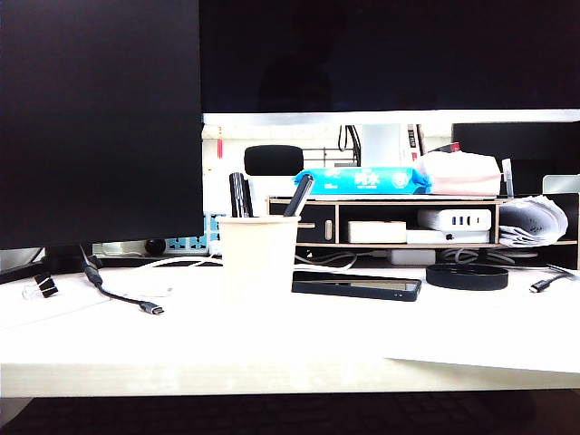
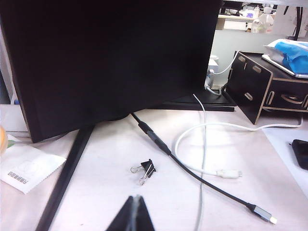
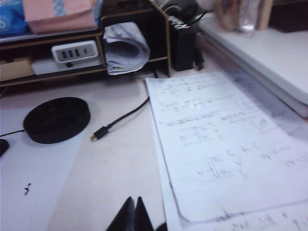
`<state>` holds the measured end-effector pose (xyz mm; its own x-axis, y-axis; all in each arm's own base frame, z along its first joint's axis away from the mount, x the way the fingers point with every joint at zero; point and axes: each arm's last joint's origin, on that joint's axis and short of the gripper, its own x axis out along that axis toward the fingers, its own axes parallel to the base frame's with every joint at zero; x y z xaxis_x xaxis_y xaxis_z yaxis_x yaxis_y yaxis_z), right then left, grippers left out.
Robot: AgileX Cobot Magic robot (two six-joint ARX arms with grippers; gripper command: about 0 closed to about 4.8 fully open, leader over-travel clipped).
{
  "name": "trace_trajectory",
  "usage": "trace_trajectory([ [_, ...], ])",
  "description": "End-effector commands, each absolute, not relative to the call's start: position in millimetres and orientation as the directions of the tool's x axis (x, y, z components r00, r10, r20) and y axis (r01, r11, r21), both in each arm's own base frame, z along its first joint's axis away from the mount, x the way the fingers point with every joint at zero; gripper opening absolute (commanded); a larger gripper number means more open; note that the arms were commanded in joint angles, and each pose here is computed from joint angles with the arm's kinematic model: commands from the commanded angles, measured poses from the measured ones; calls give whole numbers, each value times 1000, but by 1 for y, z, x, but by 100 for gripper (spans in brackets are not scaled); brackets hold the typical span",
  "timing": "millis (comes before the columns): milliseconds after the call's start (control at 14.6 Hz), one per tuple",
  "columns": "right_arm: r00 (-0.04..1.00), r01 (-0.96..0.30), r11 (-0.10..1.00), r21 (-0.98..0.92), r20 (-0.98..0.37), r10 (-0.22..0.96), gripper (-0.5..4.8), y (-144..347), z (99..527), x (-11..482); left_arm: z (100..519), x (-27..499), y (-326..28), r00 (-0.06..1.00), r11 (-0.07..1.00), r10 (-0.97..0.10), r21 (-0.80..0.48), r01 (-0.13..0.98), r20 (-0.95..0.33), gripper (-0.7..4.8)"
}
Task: Pick up the marker and insert it into the paper cup.
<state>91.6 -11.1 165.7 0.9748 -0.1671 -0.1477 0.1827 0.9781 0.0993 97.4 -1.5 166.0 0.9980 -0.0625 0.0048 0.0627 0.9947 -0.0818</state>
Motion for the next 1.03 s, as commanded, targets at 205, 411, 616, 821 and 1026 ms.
trace_trajectory([
  [205, 978, 183, 981, 61, -117, -175, -5, -12, 154, 96, 167, 97, -1, 998, 995, -61, -78, 62, 15, -5],
  [411, 979, 173, 984, 44, -116, -167, -5, -12, 154, 96, 167, 97, -1, 998, 995, -61, -78, 62, 15, -5],
  [616, 988, 122, 991, 57, -101, -116, -5, -10, 156, 96, 167, 97, -1, 998, 995, -61, -78, 62, 14, -5],
  [821, 988, 124, 991, 56, -102, -118, -5, -10, 156, 96, 167, 97, -1, 998, 995, -61, -78, 62, 15, -5],
  [1026, 988, 124, 991, 56, -101, -118, -5, -10, 156, 96, 167, 97, -1, 998, 995, -61, -78, 62, 15, -5],
])
